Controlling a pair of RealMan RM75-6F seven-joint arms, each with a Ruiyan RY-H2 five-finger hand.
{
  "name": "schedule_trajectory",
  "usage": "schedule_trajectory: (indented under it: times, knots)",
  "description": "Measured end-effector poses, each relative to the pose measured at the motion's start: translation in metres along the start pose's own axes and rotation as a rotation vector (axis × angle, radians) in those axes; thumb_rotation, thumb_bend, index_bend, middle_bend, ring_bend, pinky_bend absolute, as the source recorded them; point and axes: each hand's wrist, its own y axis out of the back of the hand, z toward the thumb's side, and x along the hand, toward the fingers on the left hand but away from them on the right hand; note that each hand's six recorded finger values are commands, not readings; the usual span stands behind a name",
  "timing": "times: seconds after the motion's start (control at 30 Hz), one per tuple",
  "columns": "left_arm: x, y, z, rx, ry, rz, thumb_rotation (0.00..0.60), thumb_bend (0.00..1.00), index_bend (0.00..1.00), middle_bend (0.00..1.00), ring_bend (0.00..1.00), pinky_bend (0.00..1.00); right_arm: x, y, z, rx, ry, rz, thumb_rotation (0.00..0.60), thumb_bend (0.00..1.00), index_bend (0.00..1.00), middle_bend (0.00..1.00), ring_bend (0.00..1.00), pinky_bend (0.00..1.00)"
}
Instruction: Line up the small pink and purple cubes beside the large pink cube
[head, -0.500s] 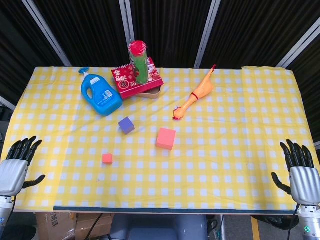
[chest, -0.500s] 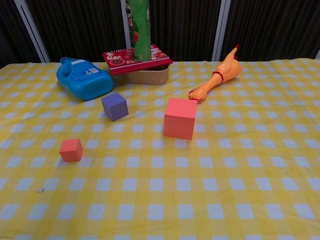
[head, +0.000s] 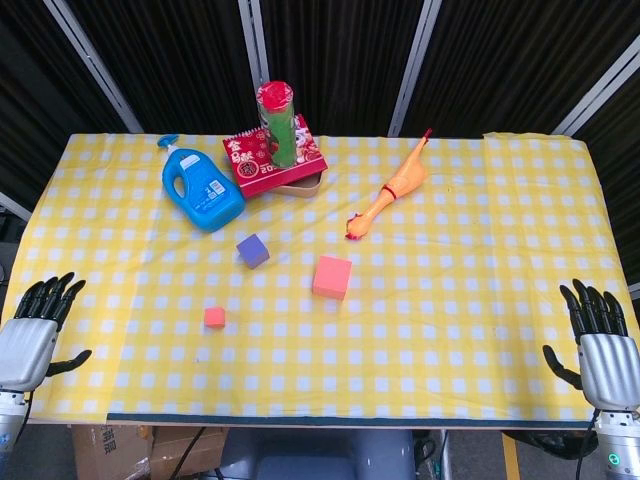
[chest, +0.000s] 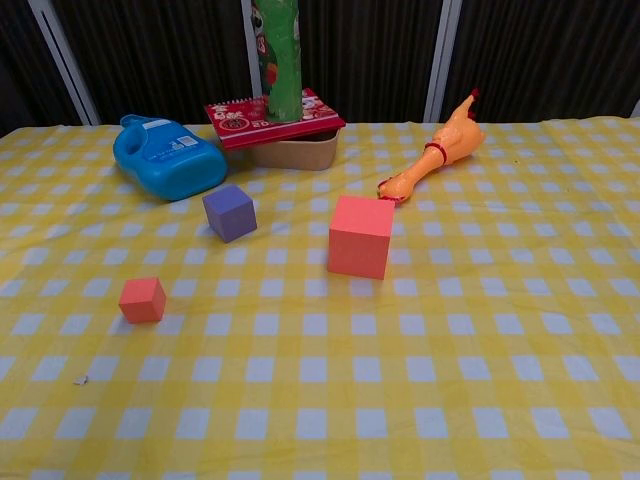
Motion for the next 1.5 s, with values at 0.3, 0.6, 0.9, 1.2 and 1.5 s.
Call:
schedule_trajectory:
  times: [0.3, 0.6, 0.9, 1.2, 1.5]
  knots:
    - [0.032, 0.008, 0.015, 0.077, -0.084, -0.026, 0.6, 0.15, 0.01, 0.0, 0.0, 0.07, 0.0, -0.001, 0.001, -0.009, 0.002, 0.007, 0.6, 0.37, 0.0, 0.0, 0.0, 0.04]
    - [0.111, 0.02, 0.073, 0.234, -0.275, -0.059, 0.6, 0.2, 0.15, 0.0, 0.0, 0.07, -0.002, -0.001, -0.001, -0.046, -0.008, 0.023, 0.6, 0.37, 0.0, 0.0, 0.0, 0.04]
    - [0.185, 0.011, 0.12, 0.396, -0.388, -0.11, 0.6, 0.23, 0.22, 0.0, 0.0, 0.07, -0.005, 0.001, -0.006, -0.093, -0.03, 0.032, 0.6, 0.37, 0.0, 0.0, 0.0, 0.04]
    - [0.23, -0.016, 0.148, 0.448, -0.406, -0.178, 0.6, 0.24, 0.19, 0.0, 0.0, 0.07, -0.006, 0.001, -0.006, -0.109, -0.036, 0.039, 0.6, 0.37, 0.0, 0.0, 0.0, 0.04]
    - [0.255, -0.043, 0.183, 0.469, -0.442, -0.213, 0.6, 0.24, 0.17, 0.0, 0.0, 0.07, -0.007, 0.001, -0.007, -0.12, -0.043, 0.044, 0.6, 0.37, 0.0, 0.0, 0.0, 0.04]
